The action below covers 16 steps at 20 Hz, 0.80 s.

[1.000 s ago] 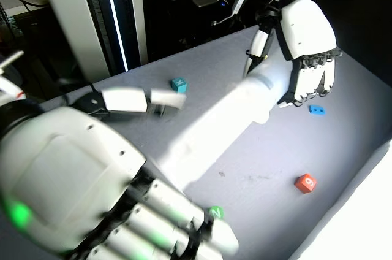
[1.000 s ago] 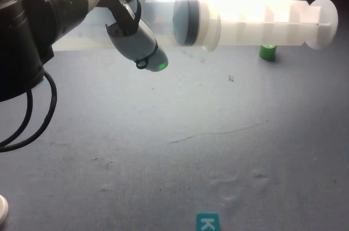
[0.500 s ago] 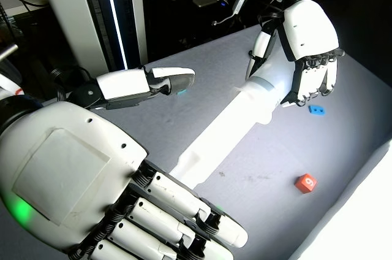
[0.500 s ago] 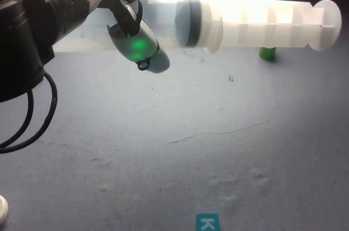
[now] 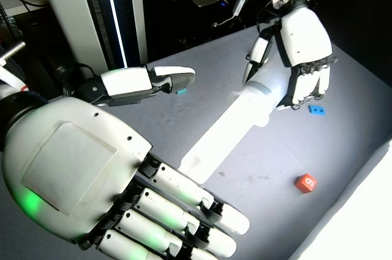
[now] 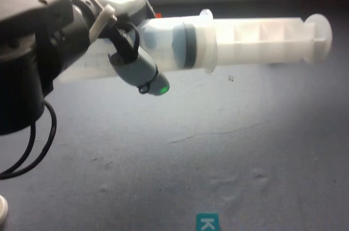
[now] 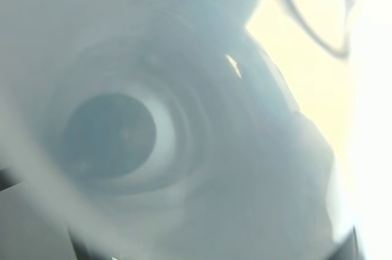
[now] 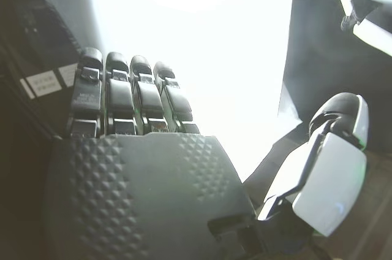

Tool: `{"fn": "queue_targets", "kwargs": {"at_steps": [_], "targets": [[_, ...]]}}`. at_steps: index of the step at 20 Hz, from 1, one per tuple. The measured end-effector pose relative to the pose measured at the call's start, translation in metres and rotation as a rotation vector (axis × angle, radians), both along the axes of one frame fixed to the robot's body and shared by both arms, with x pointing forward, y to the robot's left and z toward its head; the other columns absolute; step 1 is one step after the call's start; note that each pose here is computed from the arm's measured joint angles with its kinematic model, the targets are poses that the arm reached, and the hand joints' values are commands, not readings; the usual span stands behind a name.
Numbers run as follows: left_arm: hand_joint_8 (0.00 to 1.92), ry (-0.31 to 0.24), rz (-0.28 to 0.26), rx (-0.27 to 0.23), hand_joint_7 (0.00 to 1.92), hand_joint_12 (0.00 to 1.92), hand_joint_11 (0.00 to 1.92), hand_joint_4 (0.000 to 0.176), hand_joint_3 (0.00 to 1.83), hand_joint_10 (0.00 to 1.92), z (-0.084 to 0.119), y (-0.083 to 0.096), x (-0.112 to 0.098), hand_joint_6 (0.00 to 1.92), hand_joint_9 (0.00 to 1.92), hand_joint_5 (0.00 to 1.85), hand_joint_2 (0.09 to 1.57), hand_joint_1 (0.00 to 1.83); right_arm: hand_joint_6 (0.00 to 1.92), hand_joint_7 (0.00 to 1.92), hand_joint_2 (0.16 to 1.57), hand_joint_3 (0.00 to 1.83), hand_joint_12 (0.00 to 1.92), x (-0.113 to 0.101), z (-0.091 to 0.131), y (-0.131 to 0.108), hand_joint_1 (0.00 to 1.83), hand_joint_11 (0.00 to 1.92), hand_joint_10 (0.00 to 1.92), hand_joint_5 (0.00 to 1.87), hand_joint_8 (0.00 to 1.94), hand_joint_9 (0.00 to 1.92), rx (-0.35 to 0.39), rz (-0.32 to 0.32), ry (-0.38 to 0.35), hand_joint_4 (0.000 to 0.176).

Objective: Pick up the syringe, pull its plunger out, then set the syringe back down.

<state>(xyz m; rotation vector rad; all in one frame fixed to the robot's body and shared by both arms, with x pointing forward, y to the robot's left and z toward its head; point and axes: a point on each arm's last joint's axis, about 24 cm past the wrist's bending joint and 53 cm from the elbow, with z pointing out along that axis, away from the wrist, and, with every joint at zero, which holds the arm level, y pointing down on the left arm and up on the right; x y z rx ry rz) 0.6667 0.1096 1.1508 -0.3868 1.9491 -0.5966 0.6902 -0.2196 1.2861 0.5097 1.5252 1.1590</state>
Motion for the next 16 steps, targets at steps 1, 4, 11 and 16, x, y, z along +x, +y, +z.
{"fn": "queue_targets", "kwargs": {"at_steps": [1,4,11,16], "targets": [[1.28,0.008,0.002,-0.002,0.91,1.50,0.42,0.000,0.00,1.02,-0.007,0.002,-0.001,1.02,0.73,0.86,1.17,1.22,0.00,0.02,0.58,0.00,0.04,0.000,0.000,0.000,0.24,0.06,0.01,0.00,0.01,0.03,0.000,0.000,0.000,0.000],[1.29,0.033,0.001,-0.034,0.91,1.49,0.42,0.000,0.00,1.02,-0.028,0.000,-0.006,1.01,0.74,0.86,1.17,1.22,0.00,0.00,0.58,0.00,0.03,-0.001,0.000,0.002,0.26,0.01,0.00,0.00,0.00,0.00,-0.006,0.004,-0.003,0.000],[1.29,0.062,-0.015,-0.067,0.90,1.50,0.40,0.000,0.00,1.02,-0.064,-0.001,-0.014,1.03,0.73,0.86,1.17,1.22,0.00,0.00,0.57,0.00,0.18,-0.004,0.001,0.007,0.24,0.00,0.00,0.00,0.00,0.01,-0.016,0.017,-0.018,0.000],[1.25,0.092,-0.027,-0.096,0.93,1.47,0.42,0.000,0.00,0.99,-0.088,-0.002,-0.024,1.02,0.75,0.87,1.16,1.22,0.00,0.00,0.59,0.01,0.18,-0.004,0.002,0.008,0.21,0.00,0.00,0.00,0.00,0.01,-0.020,0.018,-0.023,0.000]]}}
